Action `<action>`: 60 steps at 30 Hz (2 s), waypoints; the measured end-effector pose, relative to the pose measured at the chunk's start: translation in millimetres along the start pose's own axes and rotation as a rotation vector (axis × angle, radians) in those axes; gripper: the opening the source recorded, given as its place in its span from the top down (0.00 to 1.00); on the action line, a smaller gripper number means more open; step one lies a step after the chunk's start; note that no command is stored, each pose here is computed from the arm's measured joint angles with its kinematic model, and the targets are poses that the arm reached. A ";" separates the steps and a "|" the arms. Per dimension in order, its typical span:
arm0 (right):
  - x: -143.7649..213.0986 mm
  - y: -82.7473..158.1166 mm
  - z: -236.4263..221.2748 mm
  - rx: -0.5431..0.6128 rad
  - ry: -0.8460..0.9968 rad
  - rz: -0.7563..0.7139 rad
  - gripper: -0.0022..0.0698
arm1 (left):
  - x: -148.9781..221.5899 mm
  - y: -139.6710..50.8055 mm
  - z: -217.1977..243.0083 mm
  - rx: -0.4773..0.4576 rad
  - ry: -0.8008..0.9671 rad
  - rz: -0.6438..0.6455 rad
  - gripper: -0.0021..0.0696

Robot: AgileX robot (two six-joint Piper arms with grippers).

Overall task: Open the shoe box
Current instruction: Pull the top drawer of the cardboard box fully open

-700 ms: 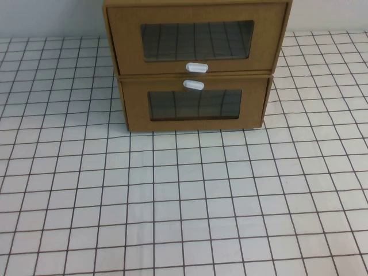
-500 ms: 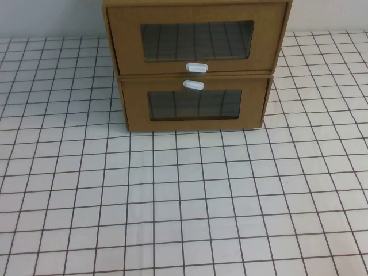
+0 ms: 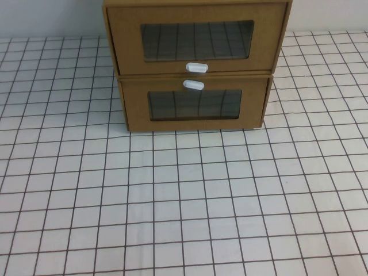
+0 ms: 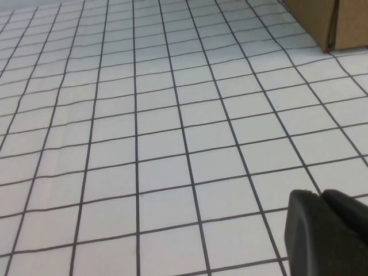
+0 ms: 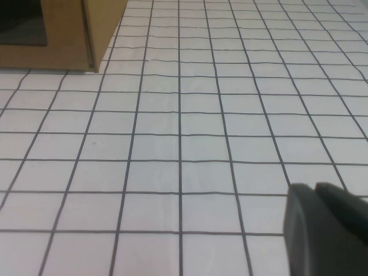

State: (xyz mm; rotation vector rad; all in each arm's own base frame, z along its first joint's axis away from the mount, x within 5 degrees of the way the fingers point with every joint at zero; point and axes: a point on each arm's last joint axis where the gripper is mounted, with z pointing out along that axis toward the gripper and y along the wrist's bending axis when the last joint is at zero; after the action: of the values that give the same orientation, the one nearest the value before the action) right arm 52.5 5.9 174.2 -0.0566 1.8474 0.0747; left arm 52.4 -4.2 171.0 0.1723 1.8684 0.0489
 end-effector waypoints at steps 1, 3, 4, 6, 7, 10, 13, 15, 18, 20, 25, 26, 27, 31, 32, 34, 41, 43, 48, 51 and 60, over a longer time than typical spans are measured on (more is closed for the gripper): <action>0.0 0.0 0.0 0.000 0.000 0.000 0.99 | 0.0 0.0 0.0 0.000 0.000 0.000 0.98; 0.0 0.0 0.0 0.000 0.000 0.000 0.99 | 0.0 0.0 0.0 0.000 0.000 0.000 0.98; 0.0 0.0 0.0 0.000 0.000 0.000 0.99 | 0.0 0.0 0.0 0.000 0.000 0.000 0.98; 0.0 0.0 0.0 0.000 0.000 0.000 0.99 | 0.0 -0.1 0.0 0.001 0.000 -0.002 0.98; 0.0 0.0 0.0 0.000 0.000 0.000 0.99 | -0.1 -0.3 0.0 0.003 -0.001 -0.009 0.98; 0.0 0.0 0.0 0.000 0.000 0.000 0.99 | -2.2 -1.5 0.0 0.017 -0.023 -0.056 0.98; 0.0 0.0 0.0 0.000 0.000 0.000 0.99 | -8.6 -4.0 -0.5 0.055 -0.089 -0.247 0.98; 0.0 0.0 0.0 0.000 0.000 0.000 0.99 | -14.6 -5.0 -1.3 0.089 -0.146 -0.430 0.98; 0.0 0.0 0.0 0.000 0.000 0.000 0.99 | -22.1 -3.5 -2.8 0.116 -0.225 -0.641 0.98; 0.0 0.0 0.0 0.000 0.000 0.000 0.99 | -25.5 -1.1 -3.6 0.113 -0.267 -0.708 0.98; 0.0 0.0 0.0 0.000 0.000 0.000 0.99 | -28.4 1.8 -4.5 0.101 -0.310 -0.750 0.98; 0.0 0.0 0.0 0.000 0.000 0.000 0.99 | -27.8 0.9 -4.3 0.108 -0.299 -0.752 0.98; 0.0 0.0 0.0 0.000 0.000 0.000 0.99 | -28.4 -0.2 -4.7 0.117 -0.288 -0.742 0.98; 0.0 0.0 0.0 0.000 0.000 0.000 0.99 | -54.5 -6.5 -11.0 0.189 -0.180 -0.627 0.98; 0.0 0.0 0.0 0.000 0.000 0.000 0.99 | -64.9 -7.9 -11.7 0.209 -0.136 -0.592 0.98; 0.0 0.0 0.0 0.000 0.000 0.000 0.99 | -85.1 -10.6 -11.0 0.254 -0.046 -0.531 0.98; 0.0 0.0 0.0 0.000 0.000 0.000 0.99 | -175.5 -10.7 14.9 0.406 0.137 -0.244 0.98; 0.0 0.0 0.0 0.000 0.000 0.000 0.99 | -201.0 -9.3 28.0 0.442 0.143 -0.191 0.98; 0.0 0.0 0.0 0.000 0.000 0.000 0.99 | -269.2 -6.0 73.0 0.543 0.109 -0.128 0.98; 0.0 0.0 0.0 0.000 0.000 0.000 0.99 | -309.2 -4.8 108.9 0.616 0.088 -0.114 0.98; 0.0 0.0 0.0 -0.001 0.000 0.001 0.99 | -386.5 -52.2 200.2 0.813 0.042 0.019 0.98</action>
State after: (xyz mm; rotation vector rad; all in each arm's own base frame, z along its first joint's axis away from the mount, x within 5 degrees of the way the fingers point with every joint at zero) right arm 52.5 6.0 174.2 -0.0557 1.8474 0.0761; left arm 350.4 -122.2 470.1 0.7479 1.8336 -0.7048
